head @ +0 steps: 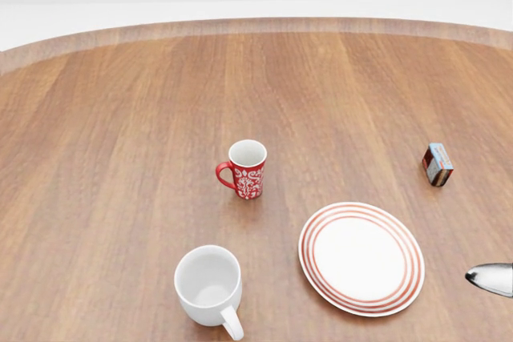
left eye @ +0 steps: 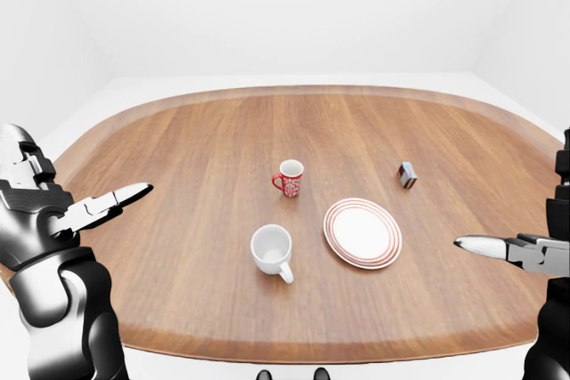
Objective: Put the white mug on the plate.
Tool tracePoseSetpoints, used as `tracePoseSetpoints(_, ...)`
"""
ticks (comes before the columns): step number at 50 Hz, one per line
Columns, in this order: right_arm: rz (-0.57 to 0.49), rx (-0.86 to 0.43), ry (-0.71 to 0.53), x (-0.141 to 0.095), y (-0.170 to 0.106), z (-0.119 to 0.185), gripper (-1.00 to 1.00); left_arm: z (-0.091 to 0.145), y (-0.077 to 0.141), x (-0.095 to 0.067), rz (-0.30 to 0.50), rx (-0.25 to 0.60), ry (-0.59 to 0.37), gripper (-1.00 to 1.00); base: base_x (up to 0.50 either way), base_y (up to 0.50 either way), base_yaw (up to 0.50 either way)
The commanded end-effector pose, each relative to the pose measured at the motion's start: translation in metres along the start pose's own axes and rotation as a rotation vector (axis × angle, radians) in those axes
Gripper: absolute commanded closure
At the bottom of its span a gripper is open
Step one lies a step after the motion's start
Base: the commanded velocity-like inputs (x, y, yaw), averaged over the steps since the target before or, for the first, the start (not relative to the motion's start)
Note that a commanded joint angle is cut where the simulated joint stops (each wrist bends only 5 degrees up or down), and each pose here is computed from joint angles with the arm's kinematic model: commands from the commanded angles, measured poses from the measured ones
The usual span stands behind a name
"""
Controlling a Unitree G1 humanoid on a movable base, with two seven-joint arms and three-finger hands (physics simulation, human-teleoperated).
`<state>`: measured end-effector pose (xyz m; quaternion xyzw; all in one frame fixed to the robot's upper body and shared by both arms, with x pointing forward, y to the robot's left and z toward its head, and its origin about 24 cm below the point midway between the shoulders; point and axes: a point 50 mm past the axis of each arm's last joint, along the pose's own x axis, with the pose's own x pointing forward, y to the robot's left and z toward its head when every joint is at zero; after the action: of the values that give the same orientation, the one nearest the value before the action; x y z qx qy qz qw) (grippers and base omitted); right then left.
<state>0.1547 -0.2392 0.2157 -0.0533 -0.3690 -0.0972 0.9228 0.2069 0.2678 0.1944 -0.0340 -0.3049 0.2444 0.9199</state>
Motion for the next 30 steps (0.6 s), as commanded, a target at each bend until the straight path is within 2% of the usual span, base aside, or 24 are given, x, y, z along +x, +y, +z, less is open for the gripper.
tracePoseSetpoints(1, 0.001, 0.002, 0.004, -0.001, 0.0, 0.0, -1.0, 0.0, 0.0, 0.0, -0.001, 0.003, -0.001, -1.0, 0.43, 0.0, 0.0)
tracePoseSetpoints(4, 0.0, 0.001, 0.007, -0.001, 0.0, -0.001, -1.0, 0.0, 0.0, 0.0, -0.001, 0.002, -0.002, -1.0, 0.43, 0.0, 0.0)
tracePoseSetpoints(5, 0.042, -0.014, -0.042, 0.013, 0.008, 0.002, -1.0, -0.001, -0.002, -0.001, -0.005, 0.004, 0.002, -1.0, 0.0, 0.0, 0.0)
tracePoseSetpoints(6, 0.051, -0.021, -0.037, 0.015, 0.009, -0.001, -1.0, -0.001, -0.001, -0.001, -0.005, 0.004, 0.002, -1.0, 0.0, 0.0, 0.0)
tracePoseSetpoints(22, 0.097, -0.037, -0.051, 0.03, 0.021, -0.007, -1.0, -0.002, -0.002, -0.002, -0.006, 0.007, 0.01, -1.0, 0.0, 0.0, 0.0)
tracePoseSetpoints(30, 0.1, -0.045, -0.044, 0.031, 0.021, -0.009, -1.0, -0.003, -0.002, -0.002, -0.006, 0.008, 0.013, -1.0, 0.0, 0.0, 0.0)
